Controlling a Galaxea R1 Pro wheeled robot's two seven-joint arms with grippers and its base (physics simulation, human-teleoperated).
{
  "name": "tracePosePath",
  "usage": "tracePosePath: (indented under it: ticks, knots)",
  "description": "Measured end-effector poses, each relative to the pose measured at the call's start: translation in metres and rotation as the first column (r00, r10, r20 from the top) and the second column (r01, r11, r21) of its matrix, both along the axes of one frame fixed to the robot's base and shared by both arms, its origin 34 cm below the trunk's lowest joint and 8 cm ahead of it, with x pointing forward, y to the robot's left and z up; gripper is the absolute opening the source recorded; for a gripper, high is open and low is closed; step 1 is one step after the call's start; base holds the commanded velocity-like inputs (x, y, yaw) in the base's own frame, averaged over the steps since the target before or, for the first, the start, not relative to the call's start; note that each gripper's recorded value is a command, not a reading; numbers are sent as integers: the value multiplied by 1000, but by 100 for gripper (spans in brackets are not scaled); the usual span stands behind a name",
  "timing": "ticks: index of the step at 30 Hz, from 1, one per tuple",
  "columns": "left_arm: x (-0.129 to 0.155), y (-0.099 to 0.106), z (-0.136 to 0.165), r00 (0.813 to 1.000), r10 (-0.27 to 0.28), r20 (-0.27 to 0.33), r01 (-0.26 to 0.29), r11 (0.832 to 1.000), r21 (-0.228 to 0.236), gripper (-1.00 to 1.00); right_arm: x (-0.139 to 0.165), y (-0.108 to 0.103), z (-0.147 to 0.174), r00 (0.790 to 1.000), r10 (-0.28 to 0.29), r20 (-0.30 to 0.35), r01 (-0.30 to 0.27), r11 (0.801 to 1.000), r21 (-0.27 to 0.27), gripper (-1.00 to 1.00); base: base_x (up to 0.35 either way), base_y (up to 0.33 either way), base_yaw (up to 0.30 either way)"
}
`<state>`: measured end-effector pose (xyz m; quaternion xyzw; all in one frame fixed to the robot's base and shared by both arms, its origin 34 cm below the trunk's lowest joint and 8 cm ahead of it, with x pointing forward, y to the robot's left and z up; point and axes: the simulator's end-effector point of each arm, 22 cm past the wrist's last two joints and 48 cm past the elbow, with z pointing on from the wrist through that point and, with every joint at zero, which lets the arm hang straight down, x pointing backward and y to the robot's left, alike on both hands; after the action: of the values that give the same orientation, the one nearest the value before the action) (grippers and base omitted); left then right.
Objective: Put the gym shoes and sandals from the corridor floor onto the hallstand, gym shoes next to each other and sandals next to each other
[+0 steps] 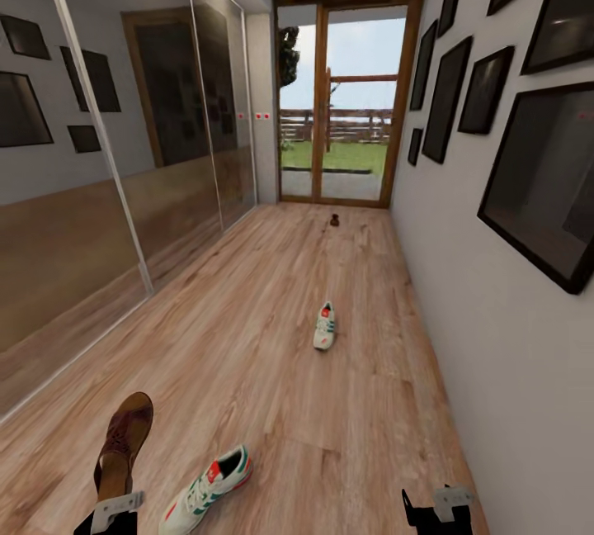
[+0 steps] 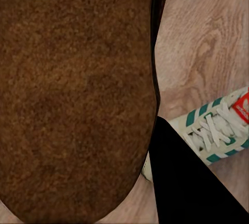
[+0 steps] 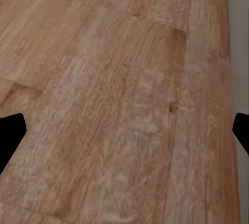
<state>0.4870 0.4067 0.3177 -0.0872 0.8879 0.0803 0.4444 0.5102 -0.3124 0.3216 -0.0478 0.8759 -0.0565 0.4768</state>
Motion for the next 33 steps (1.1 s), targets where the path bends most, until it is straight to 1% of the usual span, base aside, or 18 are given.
tracePosePath:
  ticks: [6, 9, 27, 33]
  knots:
    - [0, 0, 0, 1000, 0, 0, 0, 1000, 0, -100, 0, 0, 0, 1000, 0, 0, 0, 1000, 0, 100, 294, -86, 261]
    - [0, 0, 0, 1000, -1, 0, 1, 1000, 0, -100, 0, 0, 0, 1000, 0, -1, 0, 1000, -1, 100, 116, -21, 276]
    - [0, 0, 0, 1000, -1, -1, 1, 1000, 0, -100, 0, 0, -1, 1000, 0, -1, 0, 1000, -1, 100, 9, -2, 278]
    - [0, 0, 0, 1000, -1, 0, 1, 1000, 0, -100, 0, 0, 0, 1000, -1, 0, 1, 1000, 0, 100, 0, 0, 110]
